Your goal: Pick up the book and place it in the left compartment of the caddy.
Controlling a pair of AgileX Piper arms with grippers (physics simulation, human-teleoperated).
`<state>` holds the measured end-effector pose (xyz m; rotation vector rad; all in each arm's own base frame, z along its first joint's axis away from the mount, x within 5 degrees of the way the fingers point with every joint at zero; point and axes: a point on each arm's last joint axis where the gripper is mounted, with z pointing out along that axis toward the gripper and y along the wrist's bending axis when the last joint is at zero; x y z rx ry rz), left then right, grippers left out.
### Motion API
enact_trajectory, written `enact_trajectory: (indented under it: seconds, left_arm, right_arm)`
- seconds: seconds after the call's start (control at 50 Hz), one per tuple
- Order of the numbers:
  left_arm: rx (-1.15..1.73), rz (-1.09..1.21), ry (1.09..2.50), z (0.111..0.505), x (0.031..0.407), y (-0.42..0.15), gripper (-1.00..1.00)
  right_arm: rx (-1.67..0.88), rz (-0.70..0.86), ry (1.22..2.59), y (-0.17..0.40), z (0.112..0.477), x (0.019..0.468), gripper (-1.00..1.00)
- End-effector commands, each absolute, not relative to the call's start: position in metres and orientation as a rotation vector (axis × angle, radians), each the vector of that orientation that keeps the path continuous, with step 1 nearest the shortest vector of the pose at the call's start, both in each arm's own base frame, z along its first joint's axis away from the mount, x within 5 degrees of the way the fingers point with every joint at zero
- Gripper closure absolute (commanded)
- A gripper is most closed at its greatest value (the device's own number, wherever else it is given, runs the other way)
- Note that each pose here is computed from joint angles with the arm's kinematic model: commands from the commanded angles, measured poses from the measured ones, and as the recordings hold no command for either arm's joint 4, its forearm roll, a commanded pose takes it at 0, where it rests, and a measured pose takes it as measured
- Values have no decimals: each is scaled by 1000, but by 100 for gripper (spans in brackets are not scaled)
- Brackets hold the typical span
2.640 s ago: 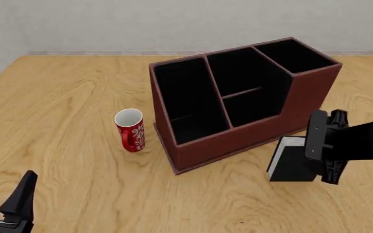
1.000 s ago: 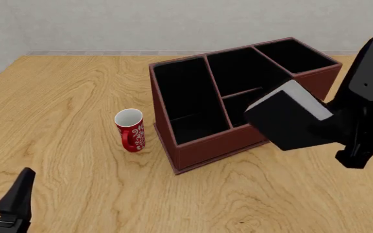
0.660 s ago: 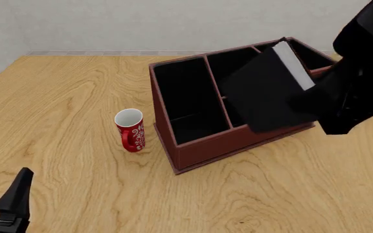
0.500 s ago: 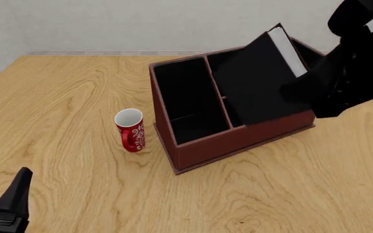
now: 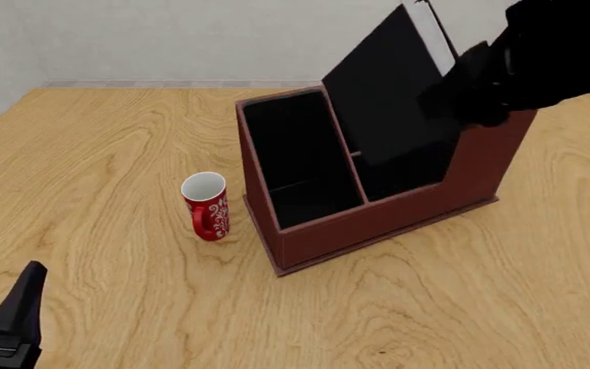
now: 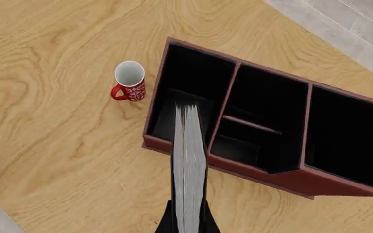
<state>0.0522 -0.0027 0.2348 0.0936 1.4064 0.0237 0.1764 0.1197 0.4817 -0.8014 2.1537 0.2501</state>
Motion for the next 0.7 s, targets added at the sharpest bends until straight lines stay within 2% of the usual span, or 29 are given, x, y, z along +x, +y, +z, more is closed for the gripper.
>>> enact_trajectory:
  seconds: [0.02, 0.28, 0.7]
  left_arm:
    - [99, 11, 1392, 235, 52, -3, -100]
    - [83, 17, 1393, 234, 52, -3, -100]
    - [60, 25, 1394, 235, 52, -1, -100]
  right_arm:
    - [-751, 252, 2158, 128, 490, 197, 100]
    - [-774, 266, 2180, 147, 485, 215, 100]
    - [-845, 222, 2259, 171, 456, 252, 100]
